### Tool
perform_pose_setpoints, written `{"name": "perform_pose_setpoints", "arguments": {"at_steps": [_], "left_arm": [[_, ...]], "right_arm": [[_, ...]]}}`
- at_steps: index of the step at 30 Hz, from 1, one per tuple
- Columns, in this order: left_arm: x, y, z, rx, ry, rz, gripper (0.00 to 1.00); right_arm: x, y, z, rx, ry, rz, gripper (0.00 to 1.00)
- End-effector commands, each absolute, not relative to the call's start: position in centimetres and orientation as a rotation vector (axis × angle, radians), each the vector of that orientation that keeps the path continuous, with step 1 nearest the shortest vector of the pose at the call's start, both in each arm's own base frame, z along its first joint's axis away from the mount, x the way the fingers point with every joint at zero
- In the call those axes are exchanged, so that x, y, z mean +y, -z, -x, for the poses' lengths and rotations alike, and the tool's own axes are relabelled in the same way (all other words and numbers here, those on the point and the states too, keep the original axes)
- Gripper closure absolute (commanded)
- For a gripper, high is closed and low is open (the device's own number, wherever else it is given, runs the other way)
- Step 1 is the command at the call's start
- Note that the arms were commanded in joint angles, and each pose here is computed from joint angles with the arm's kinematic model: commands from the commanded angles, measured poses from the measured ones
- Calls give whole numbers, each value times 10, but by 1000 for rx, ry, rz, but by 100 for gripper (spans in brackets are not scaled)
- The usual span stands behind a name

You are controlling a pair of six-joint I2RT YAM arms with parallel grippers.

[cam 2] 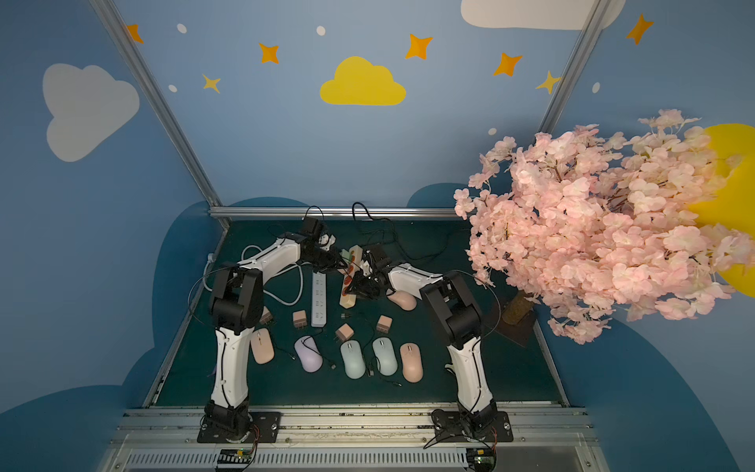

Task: Unplug the wireless mouse
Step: Remove the plug from the socket.

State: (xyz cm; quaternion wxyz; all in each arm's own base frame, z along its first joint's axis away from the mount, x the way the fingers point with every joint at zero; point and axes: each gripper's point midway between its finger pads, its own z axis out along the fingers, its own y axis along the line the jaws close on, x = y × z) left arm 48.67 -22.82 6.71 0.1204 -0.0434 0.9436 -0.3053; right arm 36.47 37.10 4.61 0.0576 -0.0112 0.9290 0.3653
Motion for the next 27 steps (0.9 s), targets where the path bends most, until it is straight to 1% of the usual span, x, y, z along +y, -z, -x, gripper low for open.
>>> {"name": "perform_pose_setpoints", "arguments": {"at_steps": [1, 7, 10, 12, 16, 18, 21, 27], "left_arm": [[-232, -74, -476, 2775, 907, 138, 96], [-238, -95, -480, 2690, 971, 96, 96], [-247, -112, -480, 2595, 1062, 49, 96], [-251, -114, -477, 2575, 1052, 24, 96], [-260, -107, -468, 2614, 883, -55, 96], [-260, -105, -467, 2619, 873, -49, 96], [-252, -106, -473, 2606, 936, 2, 96], [-232, -115, -491, 2531, 1184, 121, 96]], "right_arm": [[370, -32, -362, 2806, -1064, 49, 72], [354, -15, -357, 2877, -975, -41, 89], [352, -10, -354, 2884, -1011, -89, 93], [349, -8, -354, 2894, -997, -106, 95], [346, -8, -353, 2909, -968, -110, 97], [346, -8, -353, 2909, -971, -113, 98], [345, -7, -352, 2912, -975, -115, 98], [341, -6, -351, 2920, -960, -127, 99]]}}
